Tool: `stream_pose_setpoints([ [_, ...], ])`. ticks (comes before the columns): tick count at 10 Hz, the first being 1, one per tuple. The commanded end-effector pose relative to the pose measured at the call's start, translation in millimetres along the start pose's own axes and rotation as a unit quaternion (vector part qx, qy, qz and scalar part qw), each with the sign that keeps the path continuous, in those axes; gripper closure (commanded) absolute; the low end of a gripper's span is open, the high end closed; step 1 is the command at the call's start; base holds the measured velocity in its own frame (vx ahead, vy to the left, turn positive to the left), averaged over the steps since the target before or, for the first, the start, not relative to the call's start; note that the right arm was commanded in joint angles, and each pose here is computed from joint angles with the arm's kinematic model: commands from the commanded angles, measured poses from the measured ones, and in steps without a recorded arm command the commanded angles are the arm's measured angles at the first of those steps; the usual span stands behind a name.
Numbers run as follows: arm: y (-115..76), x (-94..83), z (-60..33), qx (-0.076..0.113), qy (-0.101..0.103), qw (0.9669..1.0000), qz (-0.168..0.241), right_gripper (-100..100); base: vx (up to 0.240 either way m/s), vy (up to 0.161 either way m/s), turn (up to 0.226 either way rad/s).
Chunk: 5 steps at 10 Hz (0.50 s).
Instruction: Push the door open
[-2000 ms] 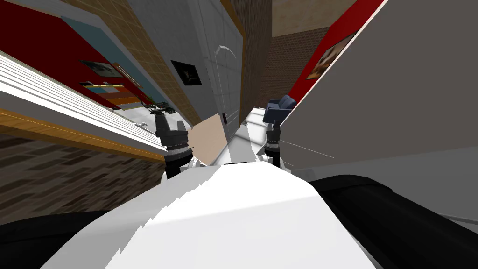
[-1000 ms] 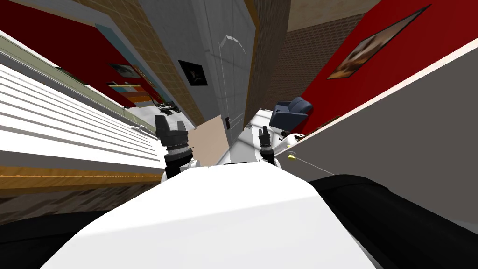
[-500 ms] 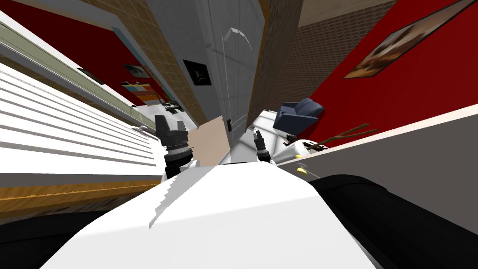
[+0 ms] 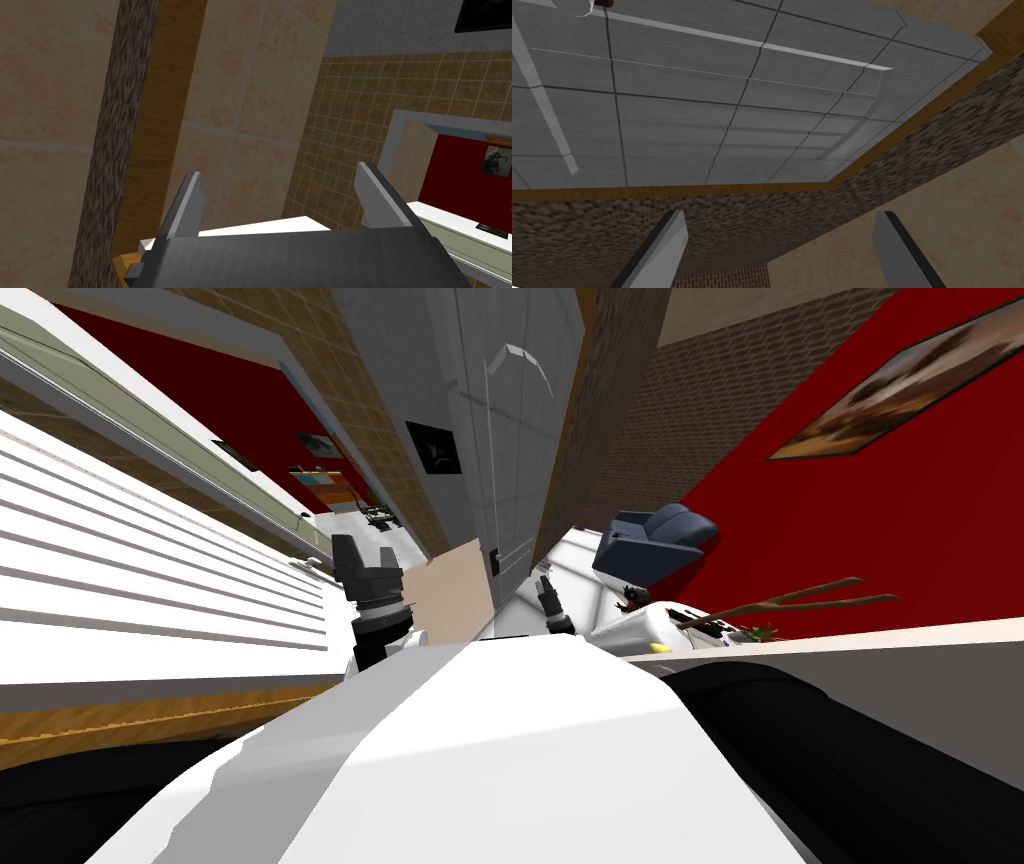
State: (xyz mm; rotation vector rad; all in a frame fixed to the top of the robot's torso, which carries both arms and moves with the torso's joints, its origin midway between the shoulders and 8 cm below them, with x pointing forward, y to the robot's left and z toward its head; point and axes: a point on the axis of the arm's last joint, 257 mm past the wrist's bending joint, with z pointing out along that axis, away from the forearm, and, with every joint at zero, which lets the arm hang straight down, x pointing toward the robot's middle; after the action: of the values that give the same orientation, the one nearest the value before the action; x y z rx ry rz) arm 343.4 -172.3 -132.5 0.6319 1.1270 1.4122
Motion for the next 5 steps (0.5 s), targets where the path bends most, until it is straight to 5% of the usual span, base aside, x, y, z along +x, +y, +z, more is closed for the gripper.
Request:
stream_pose_setpoints([
  [1, -13.3, 17.9, -7.9, 0.018, 0.021, 0.9995, 0.017, -100, 0.201, -0.059, 0.158],
  [5, -34.6, 48.8, -25.7, 0.051, 0.058, 0.9959, 0.046, -100, 0.145, -0.042, 0.097],
])
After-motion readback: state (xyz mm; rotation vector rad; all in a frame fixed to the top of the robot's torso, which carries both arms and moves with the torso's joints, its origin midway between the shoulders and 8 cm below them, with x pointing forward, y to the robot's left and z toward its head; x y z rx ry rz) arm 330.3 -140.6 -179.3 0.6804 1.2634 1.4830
